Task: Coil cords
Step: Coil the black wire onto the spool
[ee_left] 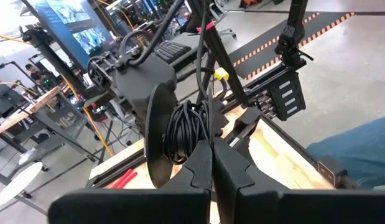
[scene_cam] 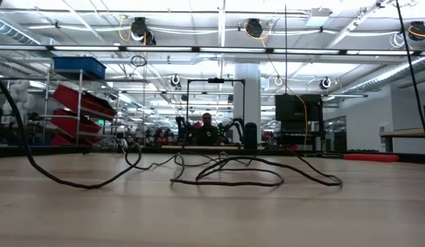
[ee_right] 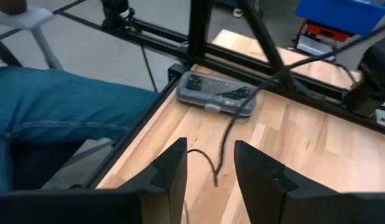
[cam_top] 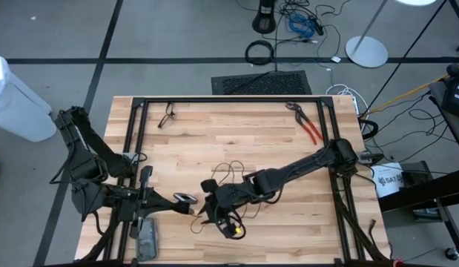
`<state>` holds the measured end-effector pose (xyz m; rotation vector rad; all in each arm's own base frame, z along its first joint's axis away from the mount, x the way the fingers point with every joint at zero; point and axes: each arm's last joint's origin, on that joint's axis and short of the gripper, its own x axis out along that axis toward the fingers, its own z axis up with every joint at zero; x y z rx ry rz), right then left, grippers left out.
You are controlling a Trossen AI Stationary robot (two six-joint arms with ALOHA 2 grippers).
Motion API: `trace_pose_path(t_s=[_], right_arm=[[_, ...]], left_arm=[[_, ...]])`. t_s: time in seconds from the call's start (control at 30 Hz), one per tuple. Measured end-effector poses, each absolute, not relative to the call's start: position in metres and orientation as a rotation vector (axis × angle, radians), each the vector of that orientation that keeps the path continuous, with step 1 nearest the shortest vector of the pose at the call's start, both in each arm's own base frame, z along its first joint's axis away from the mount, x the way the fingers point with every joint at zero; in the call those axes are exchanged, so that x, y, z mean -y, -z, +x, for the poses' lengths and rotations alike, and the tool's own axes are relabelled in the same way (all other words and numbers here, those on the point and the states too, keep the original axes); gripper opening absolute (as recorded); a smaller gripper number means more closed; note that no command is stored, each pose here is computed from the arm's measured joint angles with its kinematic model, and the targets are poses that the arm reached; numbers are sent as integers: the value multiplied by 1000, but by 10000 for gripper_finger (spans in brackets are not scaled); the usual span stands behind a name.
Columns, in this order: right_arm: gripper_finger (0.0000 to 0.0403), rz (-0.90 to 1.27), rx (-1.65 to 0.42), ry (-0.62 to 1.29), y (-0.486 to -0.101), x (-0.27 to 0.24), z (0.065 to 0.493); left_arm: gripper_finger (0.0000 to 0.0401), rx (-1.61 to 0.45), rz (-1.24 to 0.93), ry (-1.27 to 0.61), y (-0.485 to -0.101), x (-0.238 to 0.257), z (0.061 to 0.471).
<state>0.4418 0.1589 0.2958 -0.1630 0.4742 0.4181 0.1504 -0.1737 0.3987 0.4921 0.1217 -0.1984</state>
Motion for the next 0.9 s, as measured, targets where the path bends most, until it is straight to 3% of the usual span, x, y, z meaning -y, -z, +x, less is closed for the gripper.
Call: trace_pose_path(t_s=[0.27, 0.6, 0.9], right_arm=[[112, -161, -466, -456, -277, -156, 455], [5, -166, -480, -442, -287, -151, 450], [2, -177, -544, -450, -309, -164, 422]], left_arm=[[2, -121, 492, 196, -399, 174, 150], [2, -125, 496, 190, -398, 173, 150], [2, -150, 488, 245, -396, 174, 145]])
